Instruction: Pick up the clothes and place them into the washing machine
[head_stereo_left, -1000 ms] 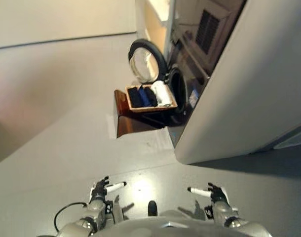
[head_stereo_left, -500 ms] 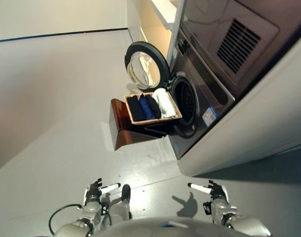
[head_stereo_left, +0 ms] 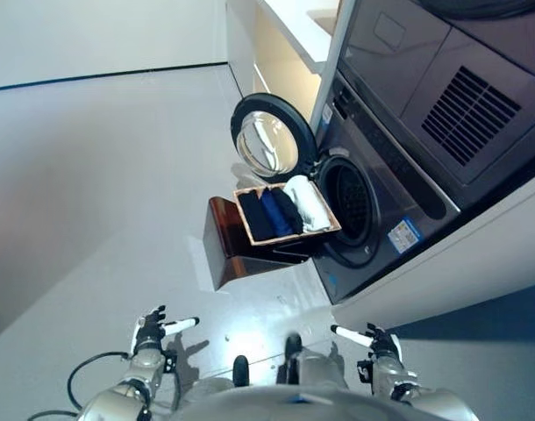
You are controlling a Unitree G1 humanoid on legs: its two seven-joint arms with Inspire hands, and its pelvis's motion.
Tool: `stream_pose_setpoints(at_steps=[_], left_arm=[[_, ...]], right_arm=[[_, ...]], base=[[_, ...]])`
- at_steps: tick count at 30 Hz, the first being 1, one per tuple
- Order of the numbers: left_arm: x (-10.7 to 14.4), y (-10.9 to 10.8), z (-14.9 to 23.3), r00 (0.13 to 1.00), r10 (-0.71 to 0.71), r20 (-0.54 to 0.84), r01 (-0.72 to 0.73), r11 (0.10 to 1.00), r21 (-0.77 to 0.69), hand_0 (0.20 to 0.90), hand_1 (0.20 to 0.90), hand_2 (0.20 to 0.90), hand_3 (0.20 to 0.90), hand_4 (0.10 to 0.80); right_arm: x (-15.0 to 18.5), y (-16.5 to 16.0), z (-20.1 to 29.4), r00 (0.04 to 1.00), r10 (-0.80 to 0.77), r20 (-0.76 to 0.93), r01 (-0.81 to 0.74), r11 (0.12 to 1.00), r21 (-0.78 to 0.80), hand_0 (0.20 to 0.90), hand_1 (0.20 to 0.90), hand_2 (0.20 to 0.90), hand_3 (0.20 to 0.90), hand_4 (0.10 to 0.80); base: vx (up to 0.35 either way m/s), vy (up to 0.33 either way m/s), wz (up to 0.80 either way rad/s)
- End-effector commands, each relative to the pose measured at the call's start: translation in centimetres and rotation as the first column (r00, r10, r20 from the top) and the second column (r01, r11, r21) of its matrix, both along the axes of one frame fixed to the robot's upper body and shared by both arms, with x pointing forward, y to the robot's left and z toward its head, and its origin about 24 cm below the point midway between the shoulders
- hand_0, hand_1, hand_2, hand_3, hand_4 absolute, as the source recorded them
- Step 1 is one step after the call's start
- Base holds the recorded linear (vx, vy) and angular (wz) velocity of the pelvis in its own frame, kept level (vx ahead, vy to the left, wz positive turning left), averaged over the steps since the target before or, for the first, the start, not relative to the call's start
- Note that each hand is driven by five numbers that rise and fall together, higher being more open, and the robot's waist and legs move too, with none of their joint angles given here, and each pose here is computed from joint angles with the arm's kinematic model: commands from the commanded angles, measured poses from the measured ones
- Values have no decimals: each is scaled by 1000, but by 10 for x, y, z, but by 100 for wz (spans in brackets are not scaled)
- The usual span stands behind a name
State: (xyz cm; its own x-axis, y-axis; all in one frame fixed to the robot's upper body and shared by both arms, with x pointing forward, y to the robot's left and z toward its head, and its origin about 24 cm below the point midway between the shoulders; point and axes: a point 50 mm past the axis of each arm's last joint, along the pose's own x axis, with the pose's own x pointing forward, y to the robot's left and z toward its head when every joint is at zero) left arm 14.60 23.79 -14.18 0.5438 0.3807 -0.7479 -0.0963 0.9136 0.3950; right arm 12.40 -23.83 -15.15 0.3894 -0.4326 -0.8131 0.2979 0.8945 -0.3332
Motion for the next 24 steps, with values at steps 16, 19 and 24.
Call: stream_pose_setpoints(at_steps=[16, 19, 24], left_arm=[[29, -20, 10, 989, 16, 144, -11, 999, -39, 900, 900, 900, 900, 800], [21, -19, 6, 991, 61, 122, -56, 997, -46, 900, 900, 900, 900, 800], [8, -16, 1, 994, 76, 83, -72, 996, -47, 900, 900, 900, 900, 800]], right_arm=[[58, -4, 28, 961, -44, 271, 48, 999, -9, 900, 900, 900, 900, 800], [60, -3, 29, 958, -44, 283, 50, 999, -15, 900, 900, 900, 900, 800], [60, 1, 28, 957, -50, 284, 50, 999, 8, 900, 900, 900, 900, 800]], base=[[203, -77, 16], [274, 141, -26], [277, 192, -53]])
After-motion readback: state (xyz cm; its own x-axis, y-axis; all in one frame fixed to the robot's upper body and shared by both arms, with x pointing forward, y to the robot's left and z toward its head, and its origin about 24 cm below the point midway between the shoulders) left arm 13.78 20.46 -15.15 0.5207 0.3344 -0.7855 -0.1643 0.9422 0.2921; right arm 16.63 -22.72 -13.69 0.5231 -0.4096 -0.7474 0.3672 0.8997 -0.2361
